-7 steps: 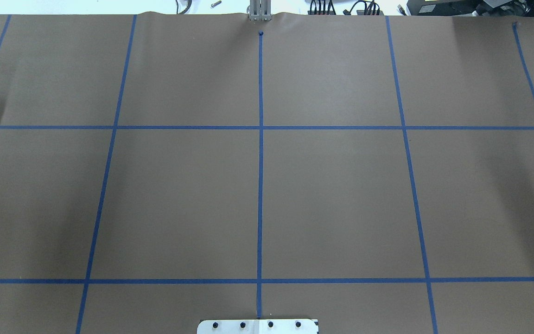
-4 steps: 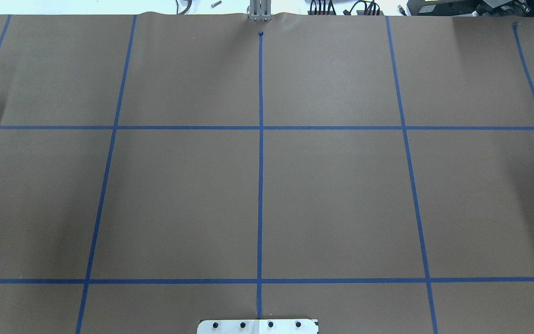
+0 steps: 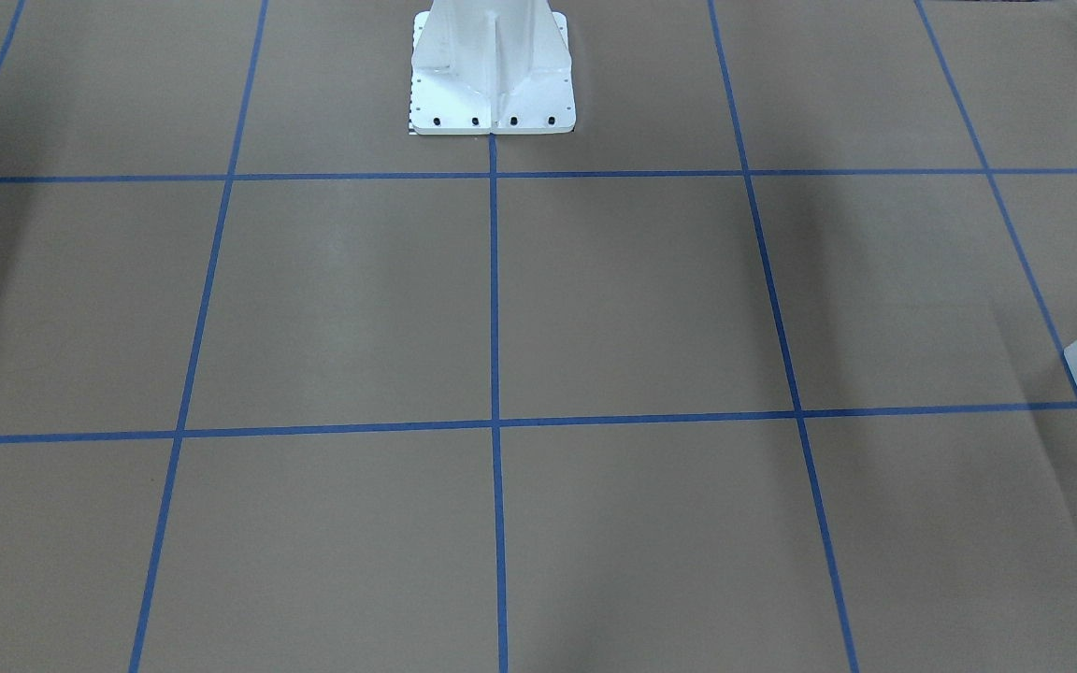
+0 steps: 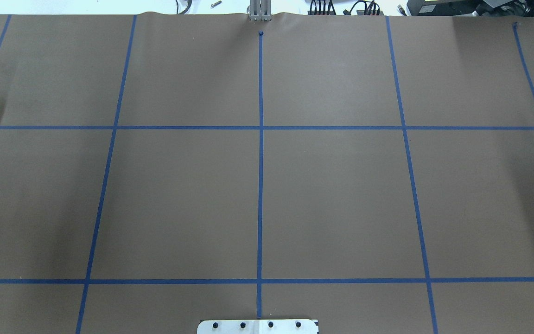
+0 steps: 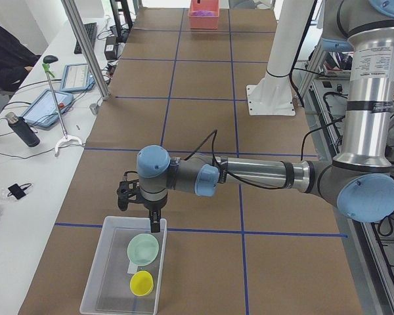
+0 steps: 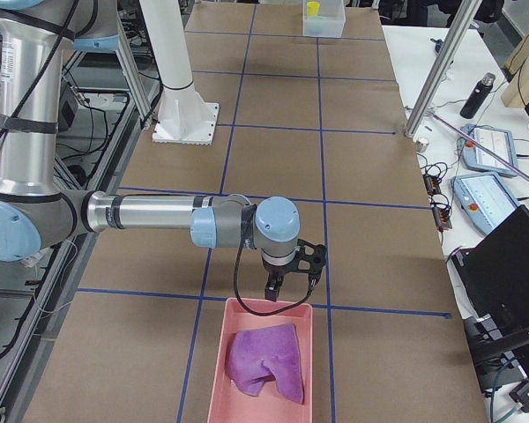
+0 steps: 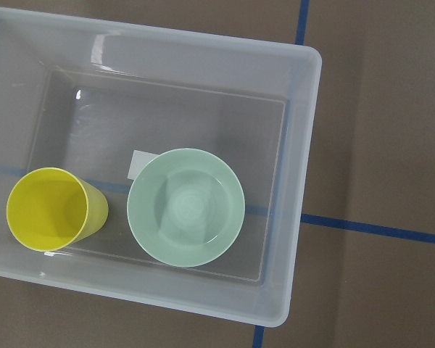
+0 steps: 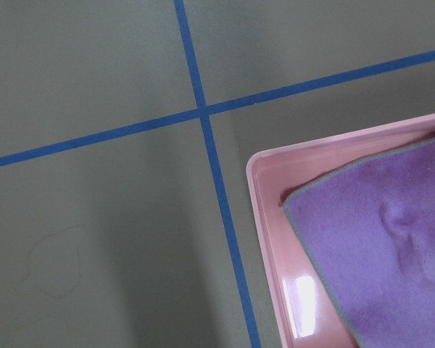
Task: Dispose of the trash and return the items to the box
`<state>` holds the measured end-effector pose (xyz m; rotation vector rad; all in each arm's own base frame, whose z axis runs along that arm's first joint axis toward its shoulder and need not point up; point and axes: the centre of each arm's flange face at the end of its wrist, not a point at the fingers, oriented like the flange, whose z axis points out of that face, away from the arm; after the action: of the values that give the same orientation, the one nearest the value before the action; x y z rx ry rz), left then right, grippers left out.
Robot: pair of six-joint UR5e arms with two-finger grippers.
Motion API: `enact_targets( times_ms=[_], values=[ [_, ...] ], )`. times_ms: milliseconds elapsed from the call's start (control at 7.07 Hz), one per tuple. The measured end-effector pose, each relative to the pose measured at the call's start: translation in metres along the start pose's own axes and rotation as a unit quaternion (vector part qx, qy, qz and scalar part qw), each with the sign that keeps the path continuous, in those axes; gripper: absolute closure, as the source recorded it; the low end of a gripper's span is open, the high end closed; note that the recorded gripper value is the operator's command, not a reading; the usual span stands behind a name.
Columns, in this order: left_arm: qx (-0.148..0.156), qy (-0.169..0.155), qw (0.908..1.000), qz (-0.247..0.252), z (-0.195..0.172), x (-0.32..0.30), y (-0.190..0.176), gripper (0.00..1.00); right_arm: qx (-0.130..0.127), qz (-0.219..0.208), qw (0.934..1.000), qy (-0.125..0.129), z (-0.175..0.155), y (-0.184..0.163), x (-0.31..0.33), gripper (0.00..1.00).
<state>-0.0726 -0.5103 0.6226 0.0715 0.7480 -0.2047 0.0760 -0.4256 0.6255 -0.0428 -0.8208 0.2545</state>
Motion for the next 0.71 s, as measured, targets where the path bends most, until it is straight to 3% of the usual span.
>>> enact_targets(
  times_ms=[707],
  values=[
    [-0.004,-0.001,1.0000,-0.005,0.0056,-0.0050,-0.0002,0.01,0.000,0.002,1.0000,0.000,-0.0029,-0.0019,-0.0025,0.00]
  ],
)
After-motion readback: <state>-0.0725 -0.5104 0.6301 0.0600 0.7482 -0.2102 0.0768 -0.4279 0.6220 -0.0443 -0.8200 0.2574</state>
